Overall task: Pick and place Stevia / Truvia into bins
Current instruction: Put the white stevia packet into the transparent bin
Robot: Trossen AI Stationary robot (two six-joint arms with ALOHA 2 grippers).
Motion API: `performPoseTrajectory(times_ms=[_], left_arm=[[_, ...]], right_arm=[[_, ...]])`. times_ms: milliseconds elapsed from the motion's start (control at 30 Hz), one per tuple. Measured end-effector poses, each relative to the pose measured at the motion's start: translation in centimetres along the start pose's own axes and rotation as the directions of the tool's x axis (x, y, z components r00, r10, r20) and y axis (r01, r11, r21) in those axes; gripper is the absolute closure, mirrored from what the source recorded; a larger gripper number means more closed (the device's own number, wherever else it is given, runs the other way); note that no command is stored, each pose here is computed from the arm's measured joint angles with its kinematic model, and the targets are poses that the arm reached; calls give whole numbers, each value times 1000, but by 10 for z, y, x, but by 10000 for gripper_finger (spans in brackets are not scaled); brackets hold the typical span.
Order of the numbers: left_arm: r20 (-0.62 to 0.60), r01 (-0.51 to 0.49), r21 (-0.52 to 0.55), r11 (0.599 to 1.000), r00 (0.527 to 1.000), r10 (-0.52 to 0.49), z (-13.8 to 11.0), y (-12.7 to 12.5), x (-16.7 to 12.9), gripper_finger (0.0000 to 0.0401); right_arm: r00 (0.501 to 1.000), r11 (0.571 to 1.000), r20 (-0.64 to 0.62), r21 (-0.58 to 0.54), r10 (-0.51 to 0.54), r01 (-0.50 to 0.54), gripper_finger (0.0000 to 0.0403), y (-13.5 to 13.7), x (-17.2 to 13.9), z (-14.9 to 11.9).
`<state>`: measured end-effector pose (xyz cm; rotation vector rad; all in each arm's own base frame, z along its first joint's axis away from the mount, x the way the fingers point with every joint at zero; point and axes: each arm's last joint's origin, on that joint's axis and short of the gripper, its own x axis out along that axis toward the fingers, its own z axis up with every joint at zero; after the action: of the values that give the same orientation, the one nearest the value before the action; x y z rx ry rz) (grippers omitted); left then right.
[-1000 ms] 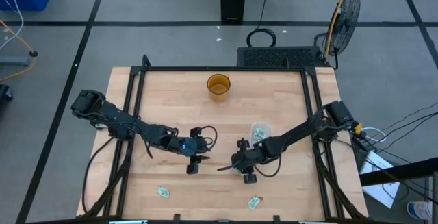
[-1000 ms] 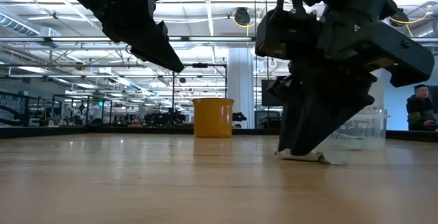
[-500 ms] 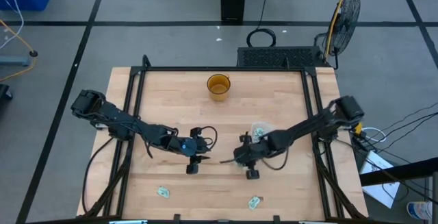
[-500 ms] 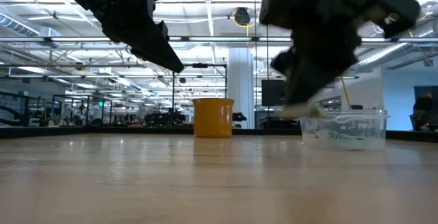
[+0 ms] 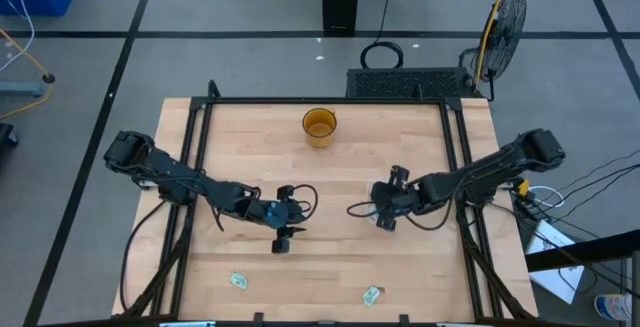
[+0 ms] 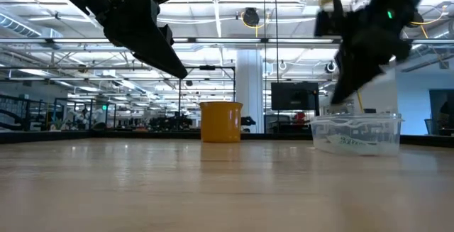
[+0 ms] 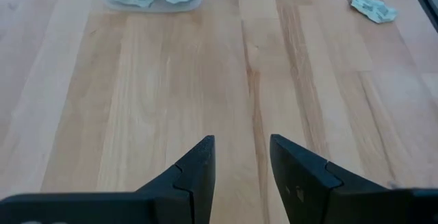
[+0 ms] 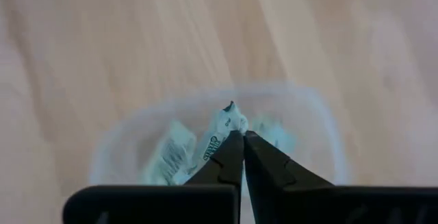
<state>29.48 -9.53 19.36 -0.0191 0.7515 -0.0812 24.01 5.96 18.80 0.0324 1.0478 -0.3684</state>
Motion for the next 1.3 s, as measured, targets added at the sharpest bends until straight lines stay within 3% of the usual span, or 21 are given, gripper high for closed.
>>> performPoseTrajectory(times_ms=[200,333,500,633,733,1000,1167,1300], left_arm=[[1,0,0,1000,1000,0,0,0,0,256],[1,0,20,1000,1000,0,0,0,0,256],[-10,0,29,1000,1000,0,-1,0,0,256],[-97,102,-12,995,990,-103,-8,-3,-1,256],[-175,157,-123,980,969,-177,-15,-10,-4,256],[-470,82,-376,923,841,-266,-53,-50,-23,256],[-531,109,-371,922,790,-307,-71,-84,-38,256],[-525,94,-320,943,811,-259,-81,-101,-48,256]], right_arm=[[997,998,-80,54,18,-14,399,-13,24,-25],[997,999,-70,26,21,-19,390,-16,27,-25],[998,998,-23,-3,67,-67,352,-14,28,-18],[994,995,30,5,102,-102,322,-10,21,-4],[984,989,98,12,149,-150,313,-6,8,13],[890,966,377,-127,256,-225,316,6,-13,42],[858,961,437,-182,269,-209,316,8,-16,48],[852,960,452,-201,266,-193,316,7,-15,50]])
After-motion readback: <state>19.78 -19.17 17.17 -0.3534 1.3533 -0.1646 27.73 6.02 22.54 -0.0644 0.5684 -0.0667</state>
